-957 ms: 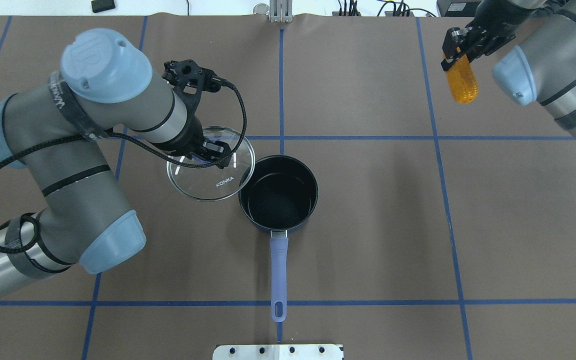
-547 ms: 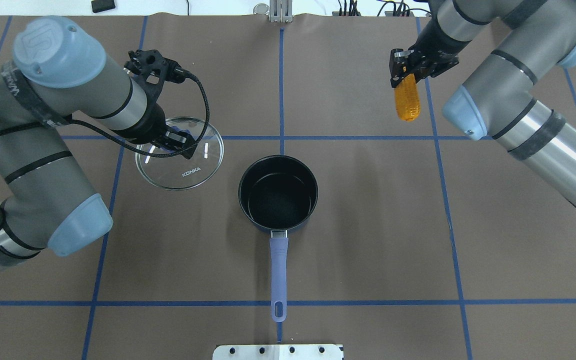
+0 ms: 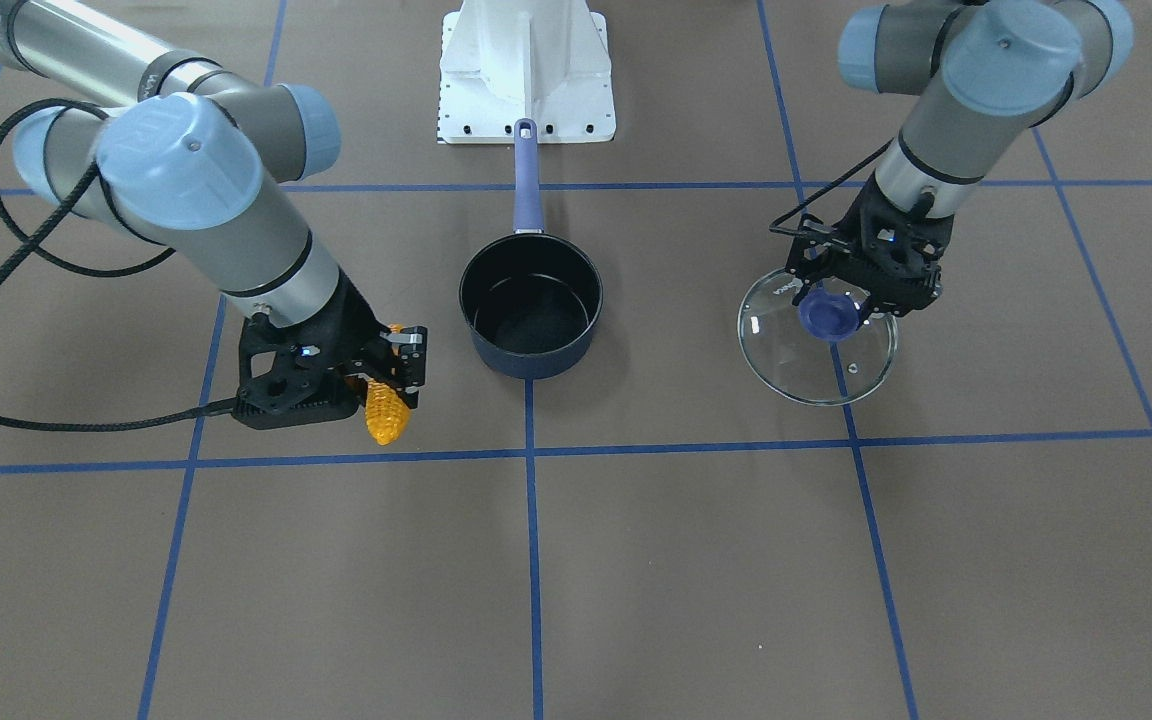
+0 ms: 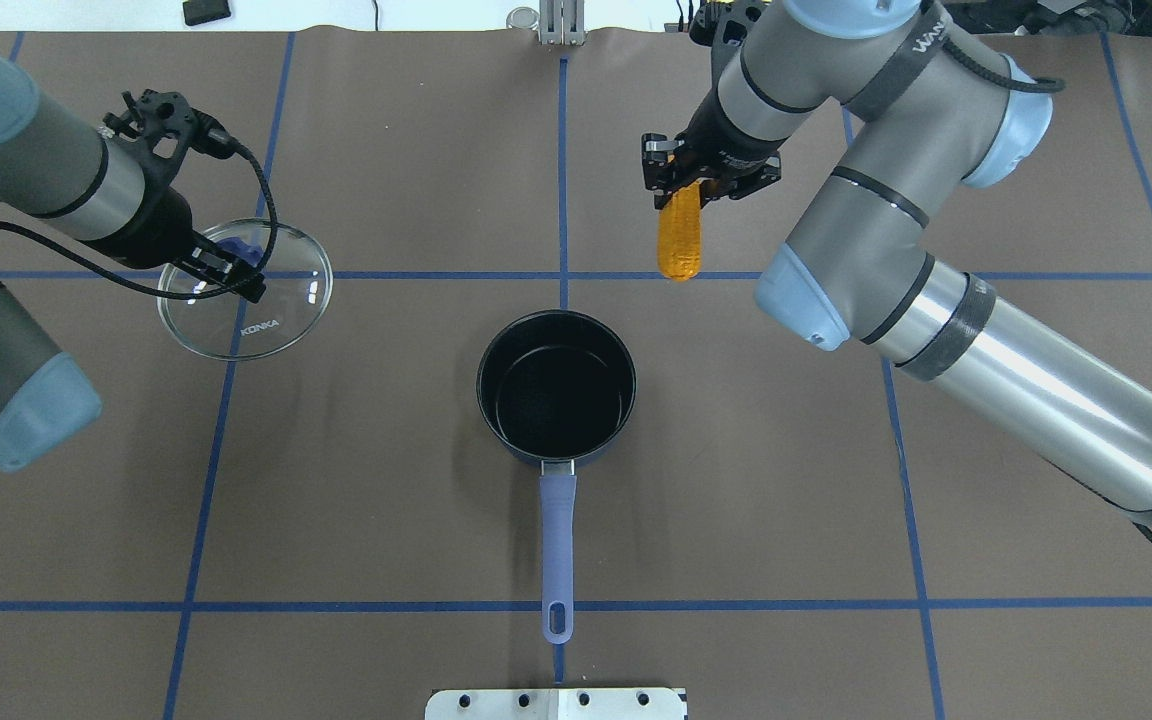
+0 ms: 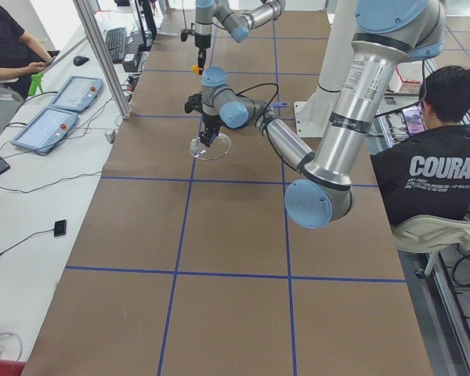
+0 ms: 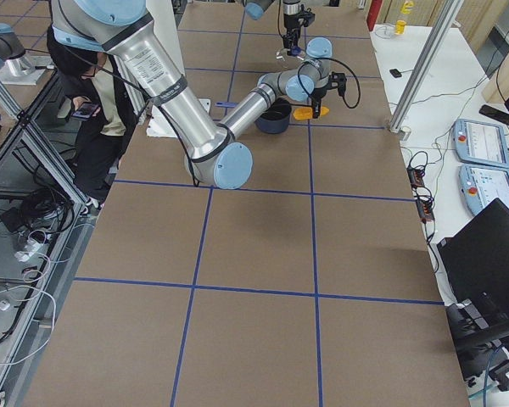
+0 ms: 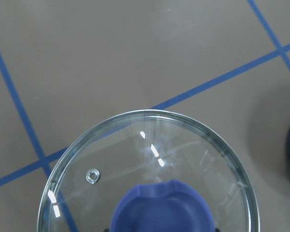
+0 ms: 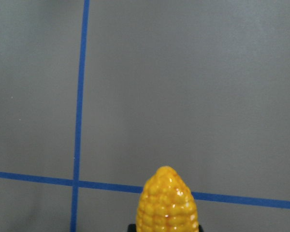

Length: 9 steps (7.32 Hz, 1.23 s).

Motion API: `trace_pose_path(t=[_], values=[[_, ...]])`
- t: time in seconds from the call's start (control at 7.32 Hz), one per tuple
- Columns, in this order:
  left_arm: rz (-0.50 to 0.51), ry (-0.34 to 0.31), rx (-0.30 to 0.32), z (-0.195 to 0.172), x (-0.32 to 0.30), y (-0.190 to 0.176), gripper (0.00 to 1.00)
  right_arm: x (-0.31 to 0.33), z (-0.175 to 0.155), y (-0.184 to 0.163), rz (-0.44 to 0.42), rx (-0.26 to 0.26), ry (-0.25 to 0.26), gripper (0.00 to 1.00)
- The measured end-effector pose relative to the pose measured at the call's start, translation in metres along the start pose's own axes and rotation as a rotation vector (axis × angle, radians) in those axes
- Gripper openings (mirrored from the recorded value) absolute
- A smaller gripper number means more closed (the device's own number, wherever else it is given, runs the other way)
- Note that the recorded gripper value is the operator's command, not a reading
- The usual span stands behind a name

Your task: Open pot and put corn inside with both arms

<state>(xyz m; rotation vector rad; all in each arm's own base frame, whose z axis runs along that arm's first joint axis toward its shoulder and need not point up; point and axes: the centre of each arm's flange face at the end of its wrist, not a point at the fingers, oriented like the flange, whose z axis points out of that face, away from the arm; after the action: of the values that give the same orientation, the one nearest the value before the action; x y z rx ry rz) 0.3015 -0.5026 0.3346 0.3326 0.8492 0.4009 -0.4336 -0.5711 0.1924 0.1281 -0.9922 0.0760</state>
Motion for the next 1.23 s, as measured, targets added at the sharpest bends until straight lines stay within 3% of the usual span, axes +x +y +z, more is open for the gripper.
trace_pose_path(t=[0.55, 1.23], values=[[0.065, 0.064, 0.021, 0.058, -0.125, 0.045, 0.68, -0.074, 0.026, 0.054, 0.044, 0.035, -0.008, 0.30], [0.098, 0.073, -0.001, 0.066, -0.198, 0.078, 0.68, -0.111, 0.051, 0.096, 0.041, 0.055, 0.004, 0.30]])
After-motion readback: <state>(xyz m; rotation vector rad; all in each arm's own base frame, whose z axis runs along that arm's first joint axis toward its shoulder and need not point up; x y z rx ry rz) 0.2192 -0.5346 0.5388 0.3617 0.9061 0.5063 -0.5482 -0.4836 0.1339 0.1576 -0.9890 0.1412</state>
